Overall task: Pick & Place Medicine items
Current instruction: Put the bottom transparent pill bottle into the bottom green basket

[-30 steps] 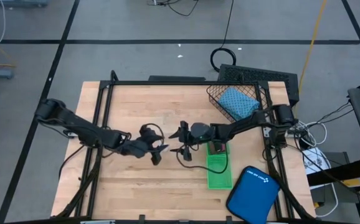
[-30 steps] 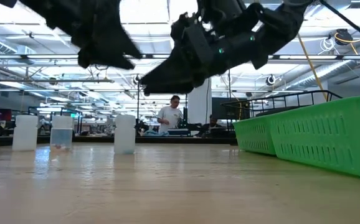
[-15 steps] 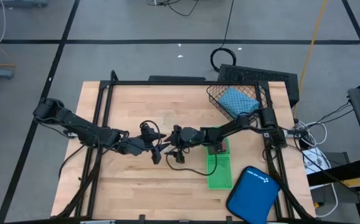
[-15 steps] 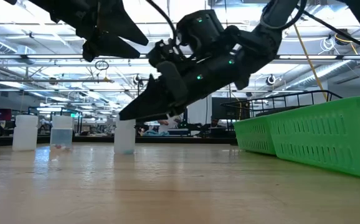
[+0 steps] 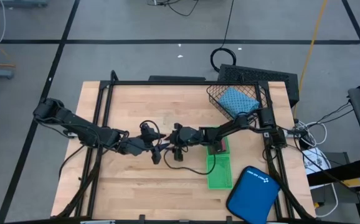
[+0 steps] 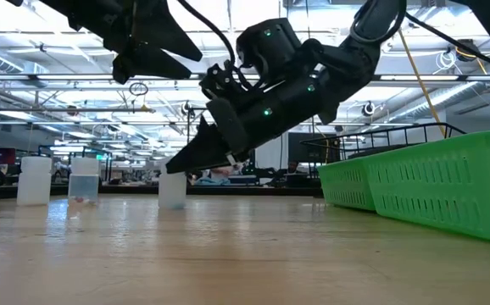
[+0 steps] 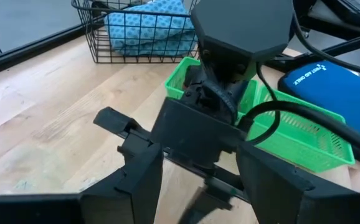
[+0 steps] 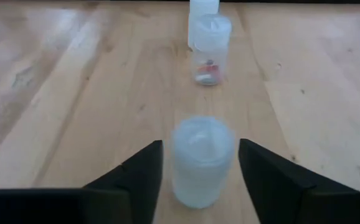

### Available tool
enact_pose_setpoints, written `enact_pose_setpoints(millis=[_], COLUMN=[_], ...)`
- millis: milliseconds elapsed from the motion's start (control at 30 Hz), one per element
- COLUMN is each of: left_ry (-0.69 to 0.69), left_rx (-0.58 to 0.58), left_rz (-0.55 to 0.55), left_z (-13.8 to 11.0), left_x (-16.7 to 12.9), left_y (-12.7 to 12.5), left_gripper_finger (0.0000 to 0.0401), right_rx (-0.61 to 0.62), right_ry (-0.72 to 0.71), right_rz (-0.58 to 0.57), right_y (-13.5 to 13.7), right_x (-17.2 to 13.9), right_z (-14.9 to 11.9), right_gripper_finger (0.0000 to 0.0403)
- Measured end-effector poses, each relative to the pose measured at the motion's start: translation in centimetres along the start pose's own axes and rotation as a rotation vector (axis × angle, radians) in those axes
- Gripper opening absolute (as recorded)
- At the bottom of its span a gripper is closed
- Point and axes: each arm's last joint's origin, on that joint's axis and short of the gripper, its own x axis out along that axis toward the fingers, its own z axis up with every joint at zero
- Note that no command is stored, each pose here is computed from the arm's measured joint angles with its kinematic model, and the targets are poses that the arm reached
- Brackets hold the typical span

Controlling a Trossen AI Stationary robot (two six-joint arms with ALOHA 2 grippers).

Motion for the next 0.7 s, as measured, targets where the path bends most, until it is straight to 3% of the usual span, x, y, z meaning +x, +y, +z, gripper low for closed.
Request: enact_pose_setpoints(millis=[267,400,533,700], left_ry=[0.0,0.002,0.0,-0.002], left_rx=[0.009,0.026,0.027,0.049], left_rz=[0.0,0.001,0.001,0.001], left_z=[0.0,0.0,0.0,0.0], left_x=[0.0,0.0,0.0,0.0], left_y=[0.0,0.0,0.0,0.0], left_gripper_finger=[0.0214,0.0214,0.0214,0.0214], right_rx=[-0.057,-0.104,-0.141,-0.169], right_ry=[0.006,0.033,0.111,0.181], right_rz=[0.003,0.016,0.037,0.083], right_y=[-0.2,0.3,1.1,2.9], right_x=[0.0,-0.6,-3.3,-8.9], right_z=[-0.1,0.5,2.7,5.5], right_gripper_finger=[0.012,0.0117,0.0117,0.0117])
